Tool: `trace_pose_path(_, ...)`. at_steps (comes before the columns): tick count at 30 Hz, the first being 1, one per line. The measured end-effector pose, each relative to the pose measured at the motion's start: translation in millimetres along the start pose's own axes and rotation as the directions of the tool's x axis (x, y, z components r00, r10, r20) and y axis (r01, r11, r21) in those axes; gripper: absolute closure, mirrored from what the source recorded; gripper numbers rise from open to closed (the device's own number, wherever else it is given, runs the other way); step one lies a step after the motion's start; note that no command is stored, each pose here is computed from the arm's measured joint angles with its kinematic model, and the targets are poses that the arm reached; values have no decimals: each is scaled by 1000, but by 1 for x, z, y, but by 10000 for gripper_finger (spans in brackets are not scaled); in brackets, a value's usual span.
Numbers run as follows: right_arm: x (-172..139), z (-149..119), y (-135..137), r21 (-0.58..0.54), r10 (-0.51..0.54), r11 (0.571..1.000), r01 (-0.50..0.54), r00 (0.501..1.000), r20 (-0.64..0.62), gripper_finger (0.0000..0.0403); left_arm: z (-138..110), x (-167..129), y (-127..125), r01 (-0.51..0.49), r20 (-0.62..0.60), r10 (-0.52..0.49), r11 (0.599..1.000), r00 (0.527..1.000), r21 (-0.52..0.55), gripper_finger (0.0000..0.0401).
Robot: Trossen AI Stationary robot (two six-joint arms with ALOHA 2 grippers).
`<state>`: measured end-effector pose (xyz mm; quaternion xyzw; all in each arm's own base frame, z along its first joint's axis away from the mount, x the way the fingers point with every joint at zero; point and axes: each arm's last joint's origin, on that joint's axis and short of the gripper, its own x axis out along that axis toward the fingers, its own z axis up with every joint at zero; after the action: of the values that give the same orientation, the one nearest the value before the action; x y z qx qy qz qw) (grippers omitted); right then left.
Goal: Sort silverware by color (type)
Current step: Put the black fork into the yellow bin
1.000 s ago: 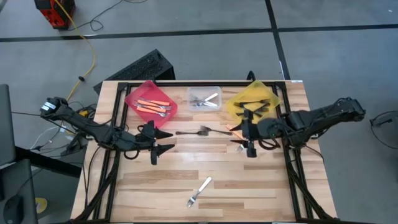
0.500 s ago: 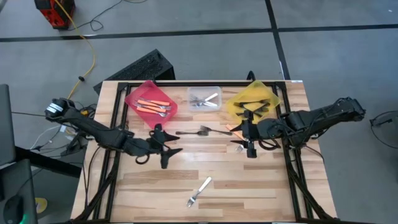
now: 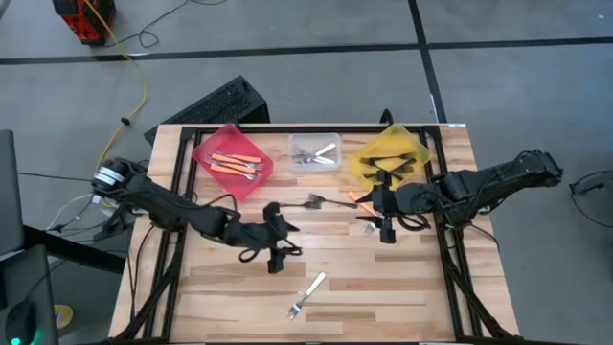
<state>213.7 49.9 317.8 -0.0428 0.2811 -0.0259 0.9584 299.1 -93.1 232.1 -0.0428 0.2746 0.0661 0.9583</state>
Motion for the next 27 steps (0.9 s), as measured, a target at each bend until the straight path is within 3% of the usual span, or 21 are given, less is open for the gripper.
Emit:
trace_pose_path(5, 0, 0, 0, 0, 0, 1000, 0, 1000, 0, 181, -4, 10, 5, -125, -40, 125, 992, 991, 2, 165)
trace_pose_path(19, 3, -2, 1, -6, 2, 1000, -2, 1000, -19, 181, 4, 28, 68, -158, -148, 146, 984, 978, -75, 166)
trace_pose_path(27, 3, -2, 1, 28, 2, 1000, -1, 1000, -21, 181, 3, 34, 82, -181, -164, 172, 983, 971, -41, 166)
